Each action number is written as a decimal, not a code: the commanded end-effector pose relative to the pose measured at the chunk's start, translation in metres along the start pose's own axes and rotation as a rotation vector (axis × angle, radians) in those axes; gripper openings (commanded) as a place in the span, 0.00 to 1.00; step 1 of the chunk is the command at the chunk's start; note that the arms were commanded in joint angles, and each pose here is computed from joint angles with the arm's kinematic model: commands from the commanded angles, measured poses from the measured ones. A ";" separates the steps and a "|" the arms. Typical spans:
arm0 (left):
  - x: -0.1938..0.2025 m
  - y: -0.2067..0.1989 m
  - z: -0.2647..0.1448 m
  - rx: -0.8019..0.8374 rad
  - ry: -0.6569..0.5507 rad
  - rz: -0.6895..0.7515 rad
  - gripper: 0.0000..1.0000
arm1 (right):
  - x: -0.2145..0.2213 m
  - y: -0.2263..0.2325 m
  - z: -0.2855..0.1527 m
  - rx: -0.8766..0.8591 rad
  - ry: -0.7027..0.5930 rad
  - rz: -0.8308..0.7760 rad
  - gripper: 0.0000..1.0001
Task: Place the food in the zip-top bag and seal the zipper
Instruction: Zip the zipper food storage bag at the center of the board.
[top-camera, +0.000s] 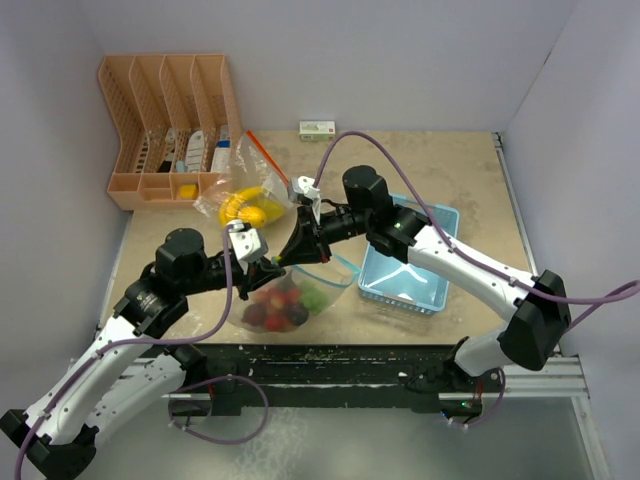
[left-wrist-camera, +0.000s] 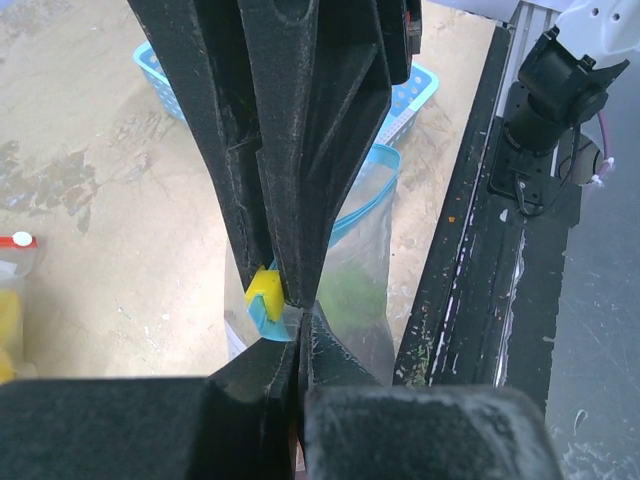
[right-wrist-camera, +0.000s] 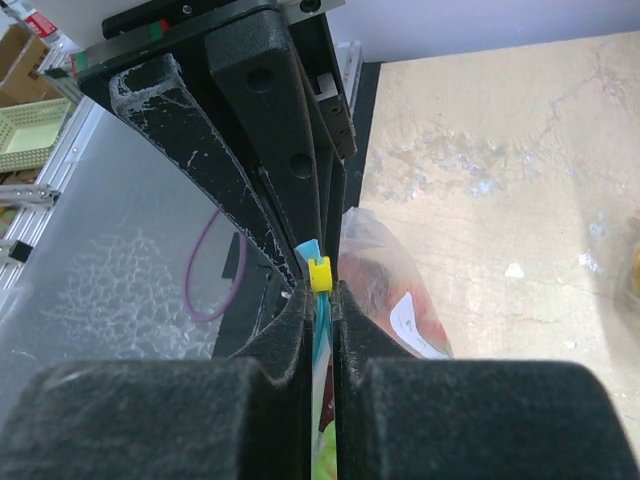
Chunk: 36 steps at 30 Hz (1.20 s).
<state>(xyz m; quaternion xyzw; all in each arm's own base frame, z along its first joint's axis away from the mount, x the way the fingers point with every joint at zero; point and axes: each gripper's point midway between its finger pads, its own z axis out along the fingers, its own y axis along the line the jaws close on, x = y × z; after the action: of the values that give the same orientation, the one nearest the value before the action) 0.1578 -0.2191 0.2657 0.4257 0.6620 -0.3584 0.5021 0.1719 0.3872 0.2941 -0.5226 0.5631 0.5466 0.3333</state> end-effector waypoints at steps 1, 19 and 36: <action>-0.023 0.000 -0.005 -0.014 -0.077 0.055 0.00 | -0.019 0.005 -0.007 0.016 -0.051 -0.057 0.01; -0.022 -0.001 -0.003 -0.003 -0.079 0.053 0.00 | -0.031 0.012 -0.008 -0.049 -0.080 -0.051 0.45; -0.021 -0.001 -0.003 -0.001 -0.080 0.054 0.00 | -0.033 0.001 -0.005 -0.003 -0.094 -0.012 0.09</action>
<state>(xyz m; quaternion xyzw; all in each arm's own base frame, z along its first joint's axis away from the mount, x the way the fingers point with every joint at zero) 0.1583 -0.2156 0.2613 0.4219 0.6690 -0.3502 0.5018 0.1759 0.3870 0.3000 -0.5016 0.5649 0.5652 0.3313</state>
